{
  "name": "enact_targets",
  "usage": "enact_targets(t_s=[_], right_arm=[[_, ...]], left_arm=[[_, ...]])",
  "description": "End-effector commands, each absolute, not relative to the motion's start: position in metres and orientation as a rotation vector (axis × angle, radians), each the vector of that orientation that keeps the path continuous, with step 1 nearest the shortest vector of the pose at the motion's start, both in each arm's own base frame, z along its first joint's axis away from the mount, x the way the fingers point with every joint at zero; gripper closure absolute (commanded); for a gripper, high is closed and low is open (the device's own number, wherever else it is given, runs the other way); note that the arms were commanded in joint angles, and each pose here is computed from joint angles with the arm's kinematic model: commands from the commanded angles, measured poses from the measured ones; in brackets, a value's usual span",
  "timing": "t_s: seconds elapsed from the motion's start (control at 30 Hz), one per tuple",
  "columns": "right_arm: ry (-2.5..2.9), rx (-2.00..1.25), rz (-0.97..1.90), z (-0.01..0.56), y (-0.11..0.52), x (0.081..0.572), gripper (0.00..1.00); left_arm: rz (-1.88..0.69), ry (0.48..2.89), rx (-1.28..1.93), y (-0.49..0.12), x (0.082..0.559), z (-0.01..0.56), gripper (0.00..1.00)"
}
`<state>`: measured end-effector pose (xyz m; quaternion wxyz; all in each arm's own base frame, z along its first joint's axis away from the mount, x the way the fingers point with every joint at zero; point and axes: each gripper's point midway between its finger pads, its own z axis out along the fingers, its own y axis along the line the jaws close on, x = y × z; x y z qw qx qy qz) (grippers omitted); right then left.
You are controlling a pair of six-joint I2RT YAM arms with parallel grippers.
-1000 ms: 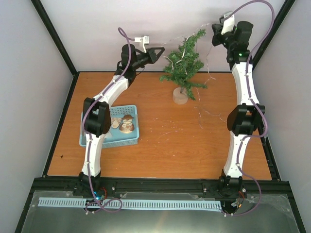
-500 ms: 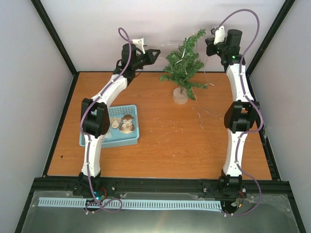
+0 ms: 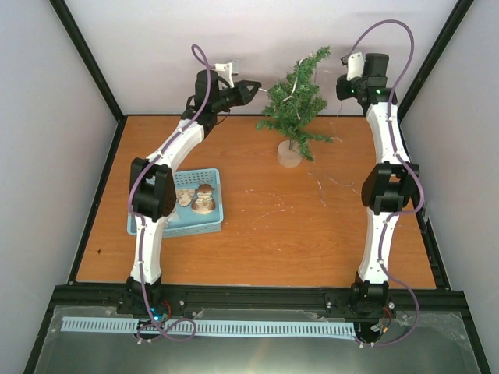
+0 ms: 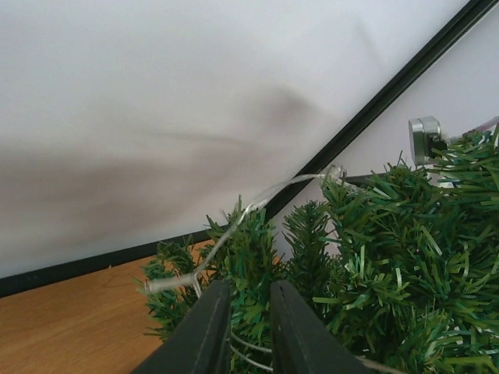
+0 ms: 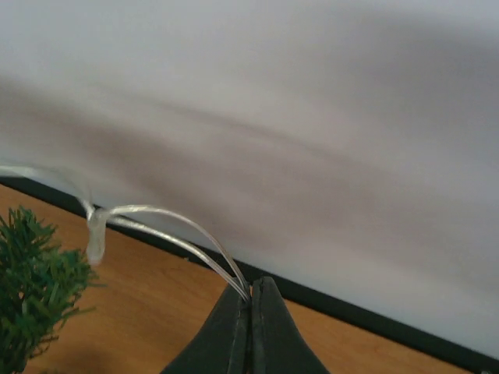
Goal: Decorate the small christmas tree
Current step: Wrap the decoration item around the Christmas tree.
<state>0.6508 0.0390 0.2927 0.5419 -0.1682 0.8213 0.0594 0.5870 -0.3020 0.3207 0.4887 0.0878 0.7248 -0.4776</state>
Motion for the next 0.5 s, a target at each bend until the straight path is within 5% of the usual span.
enact_targets(t_s=[0.0,0.47], right_arm=[[1.983,-0.394,0.104,0.322,0.031,0.62,0.97],[2.172,-0.358,0.128,0.3,0.029,0.569,0.97]], left_arm=[[-1.175,1.742,0.238,-0.299,0.583,0.33,0.83],[-0.986,1.787,0.231,-0.271,0.555,0.33,0.61]])
